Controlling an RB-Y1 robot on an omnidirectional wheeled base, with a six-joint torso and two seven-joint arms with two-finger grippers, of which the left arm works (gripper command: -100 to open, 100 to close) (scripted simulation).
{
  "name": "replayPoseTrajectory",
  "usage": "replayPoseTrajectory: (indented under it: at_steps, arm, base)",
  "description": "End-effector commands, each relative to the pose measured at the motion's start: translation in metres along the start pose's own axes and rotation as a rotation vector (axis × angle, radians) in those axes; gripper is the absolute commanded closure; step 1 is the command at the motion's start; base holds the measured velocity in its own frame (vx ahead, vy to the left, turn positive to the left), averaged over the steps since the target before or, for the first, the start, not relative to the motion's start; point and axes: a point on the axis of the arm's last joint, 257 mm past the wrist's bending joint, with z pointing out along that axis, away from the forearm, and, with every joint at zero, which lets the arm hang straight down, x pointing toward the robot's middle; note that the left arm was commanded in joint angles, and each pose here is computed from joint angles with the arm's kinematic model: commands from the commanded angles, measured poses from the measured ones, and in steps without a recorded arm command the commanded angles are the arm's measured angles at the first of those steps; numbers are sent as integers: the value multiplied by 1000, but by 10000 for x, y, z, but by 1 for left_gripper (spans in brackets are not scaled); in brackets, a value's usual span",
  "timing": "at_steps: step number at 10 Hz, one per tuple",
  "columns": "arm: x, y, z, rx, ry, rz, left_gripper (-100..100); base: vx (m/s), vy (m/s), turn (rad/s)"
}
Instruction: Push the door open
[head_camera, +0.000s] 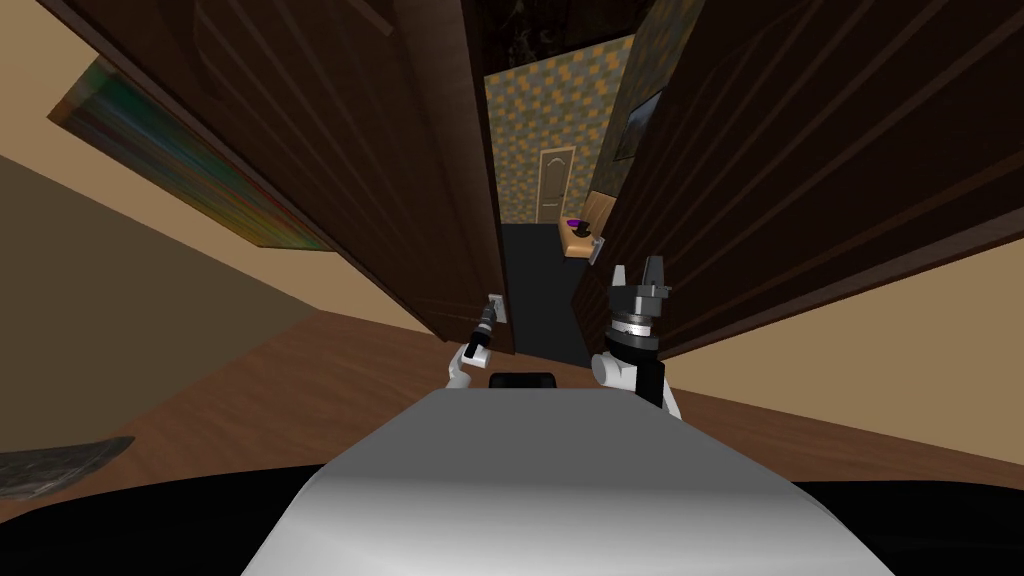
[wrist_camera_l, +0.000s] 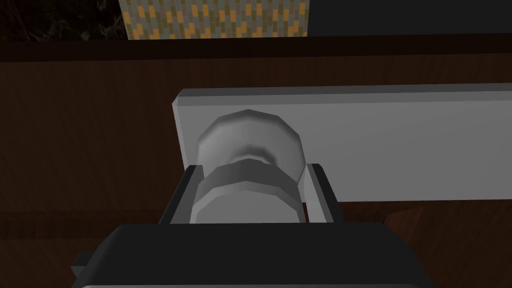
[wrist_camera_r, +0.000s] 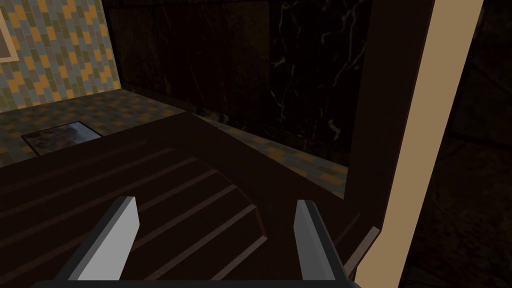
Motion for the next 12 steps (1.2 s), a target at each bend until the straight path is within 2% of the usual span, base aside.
replayPoseTrajectory:
  at_steps: [1, 5, 6, 12]
  arm:
    - [-1, 7, -4, -1, 0, 0, 100]
    - [-1, 7, -4, -1, 0, 0, 100]
    - [-57, -22, 18, 4, -10, 4, 100]
    - [-340, -23, 29, 3, -62, 15, 100]
  base:
    - [-24, 11, -14]
    - [-3, 2, -3]
    - [87, -40, 23]
    - [168, -86, 43]
